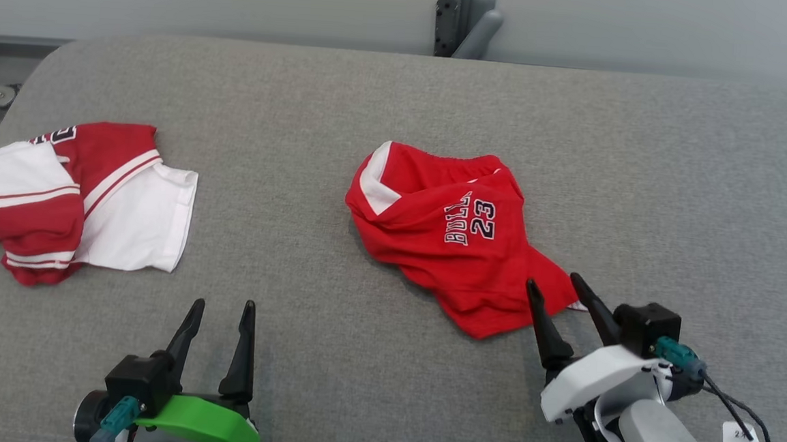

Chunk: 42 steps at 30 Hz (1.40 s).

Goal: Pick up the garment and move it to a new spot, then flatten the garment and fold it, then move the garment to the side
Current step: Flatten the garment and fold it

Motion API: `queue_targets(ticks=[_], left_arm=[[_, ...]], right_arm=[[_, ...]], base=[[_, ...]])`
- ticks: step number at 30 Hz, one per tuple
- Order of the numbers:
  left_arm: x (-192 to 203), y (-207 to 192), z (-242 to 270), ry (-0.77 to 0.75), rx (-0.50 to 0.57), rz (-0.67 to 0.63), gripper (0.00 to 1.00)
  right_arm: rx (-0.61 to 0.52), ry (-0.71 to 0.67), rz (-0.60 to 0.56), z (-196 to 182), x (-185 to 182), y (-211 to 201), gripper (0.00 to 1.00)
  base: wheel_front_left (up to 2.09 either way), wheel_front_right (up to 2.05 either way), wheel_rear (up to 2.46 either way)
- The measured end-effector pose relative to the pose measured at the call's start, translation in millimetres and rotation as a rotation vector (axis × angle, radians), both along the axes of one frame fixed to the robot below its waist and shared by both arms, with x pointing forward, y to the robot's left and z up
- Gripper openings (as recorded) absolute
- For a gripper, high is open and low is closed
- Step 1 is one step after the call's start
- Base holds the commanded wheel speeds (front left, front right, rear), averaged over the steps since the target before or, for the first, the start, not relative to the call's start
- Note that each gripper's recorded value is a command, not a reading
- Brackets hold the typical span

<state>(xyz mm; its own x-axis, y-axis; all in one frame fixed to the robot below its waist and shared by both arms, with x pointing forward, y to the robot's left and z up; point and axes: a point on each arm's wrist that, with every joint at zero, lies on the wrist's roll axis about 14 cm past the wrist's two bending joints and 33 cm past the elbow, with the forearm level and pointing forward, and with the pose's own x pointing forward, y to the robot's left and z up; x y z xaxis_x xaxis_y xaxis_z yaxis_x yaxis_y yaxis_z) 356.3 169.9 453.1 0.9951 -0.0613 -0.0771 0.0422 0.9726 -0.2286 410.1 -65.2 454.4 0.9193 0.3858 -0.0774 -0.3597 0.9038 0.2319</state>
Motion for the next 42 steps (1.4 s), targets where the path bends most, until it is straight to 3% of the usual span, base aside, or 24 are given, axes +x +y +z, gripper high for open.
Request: queue_targets(ticks=[7,16,17,19,25,32,37,40,42], left_arm=[[3.3,13.4,-10.9,0.038,-0.004,0.043,1.0],[-3.0,32.7,-26.6,0.095,0.004,0.105,1.0],[-3.5,36.0,-27.8,0.1,0.003,0.116,1.0],[-5.1,38.8,-29.5,0.106,0.004,0.126,1.0],[-4.5,39.3,-27.5,0.099,-0.004,0.129,1.0],[-1.7,33.2,-20.6,0.075,-0.014,0.112,1.0],[-2.6,30.6,-17.1,0.065,-0.017,0.104,1.0],[-4.2,31.3,-14.0,0.056,-0.017,0.106,1.0],[-6.2,30.8,-13.8,0.055,-0.018,0.106,1.0]], right_arm=[[0.041,0.043,0.044,-10.3,39.7,25.1,1.0],[0.049,0.187,0.071,-56.6,57.2,45.7,1.0],[0.051,0.202,0.079,-62.0,58.9,50.5,0.43],[0.058,0.207,0.081,-63.5,62.1,54.0,0.0],[0.097,0.146,0.061,-43.3,70.6,51.4,0.0],[0.068,-0.087,0.066,23.1,91.1,39.5,0.0],[-0.007,-0.38,0.156,111.5,108.4,54.9,0.0],[-0.061,-0.564,0.271,161.0,93.7,84.1,0.0],[-0.1,-0.622,0.365,168.2,73.8,104.0,0.0]], base=[[0.0,0.0,0.0],[0.0,0.0,0.0],[0.0,0.0,0.0],[0.0,0.0,0.0],[0.0,0.0,0.0],[0.0,0.0,0.0],[0.0,0.0,0.0],[0.0,0.0,0.0],[0.0,0.0,0.0]])
